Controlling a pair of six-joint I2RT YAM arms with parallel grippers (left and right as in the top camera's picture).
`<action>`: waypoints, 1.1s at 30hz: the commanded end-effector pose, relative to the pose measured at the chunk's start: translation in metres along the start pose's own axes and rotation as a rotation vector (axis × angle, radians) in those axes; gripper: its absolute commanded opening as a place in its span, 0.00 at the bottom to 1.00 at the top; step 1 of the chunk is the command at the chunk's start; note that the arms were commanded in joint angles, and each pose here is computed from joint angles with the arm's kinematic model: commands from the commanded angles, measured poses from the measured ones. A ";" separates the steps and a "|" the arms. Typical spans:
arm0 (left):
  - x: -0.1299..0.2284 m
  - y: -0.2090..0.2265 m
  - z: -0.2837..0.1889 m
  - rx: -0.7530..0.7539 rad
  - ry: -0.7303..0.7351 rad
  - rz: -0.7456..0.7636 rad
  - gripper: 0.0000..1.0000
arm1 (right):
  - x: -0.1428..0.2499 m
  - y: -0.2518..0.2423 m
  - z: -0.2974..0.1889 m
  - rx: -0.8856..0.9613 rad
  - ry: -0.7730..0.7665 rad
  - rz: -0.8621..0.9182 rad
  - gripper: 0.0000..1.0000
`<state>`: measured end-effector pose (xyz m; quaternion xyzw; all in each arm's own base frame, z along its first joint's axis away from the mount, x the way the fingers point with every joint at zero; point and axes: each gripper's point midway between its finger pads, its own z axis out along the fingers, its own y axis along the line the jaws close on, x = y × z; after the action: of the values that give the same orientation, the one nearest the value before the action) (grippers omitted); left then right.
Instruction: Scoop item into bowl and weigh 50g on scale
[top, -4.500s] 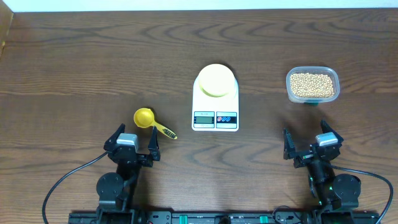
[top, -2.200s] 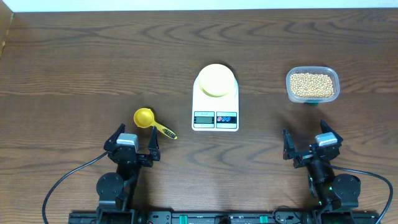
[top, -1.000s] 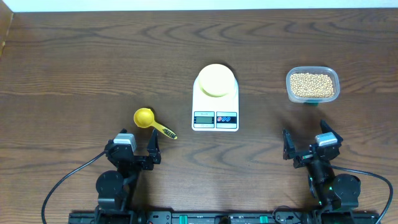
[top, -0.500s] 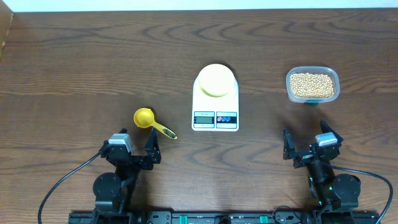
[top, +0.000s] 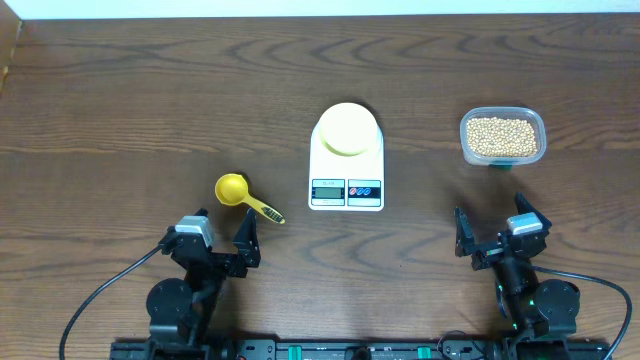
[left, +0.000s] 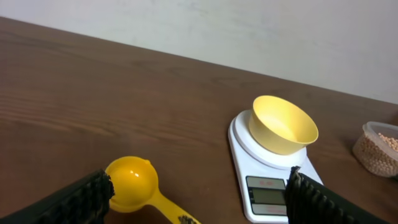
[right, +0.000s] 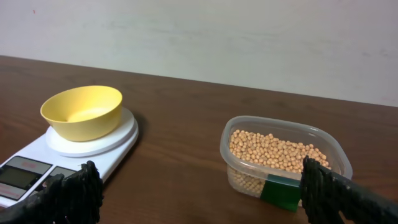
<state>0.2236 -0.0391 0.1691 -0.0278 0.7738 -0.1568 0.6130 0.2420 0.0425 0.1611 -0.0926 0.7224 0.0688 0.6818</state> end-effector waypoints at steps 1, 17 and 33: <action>-0.012 -0.008 -0.007 0.025 -0.017 -0.005 0.91 | 0.001 0.001 0.000 -0.002 0.000 -0.012 0.99; -0.004 -0.006 -0.012 0.008 0.039 -0.014 0.91 | 0.001 0.001 0.000 -0.002 0.000 -0.012 0.99; -0.004 -0.006 -0.012 0.005 0.039 -0.015 0.91 | 0.001 0.001 0.000 -0.002 0.000 -0.012 0.99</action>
<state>0.2144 -0.0385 0.1612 -0.0326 0.7968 -0.1539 0.5834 0.2420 0.0425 0.1611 -0.0926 0.7224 0.0688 0.6818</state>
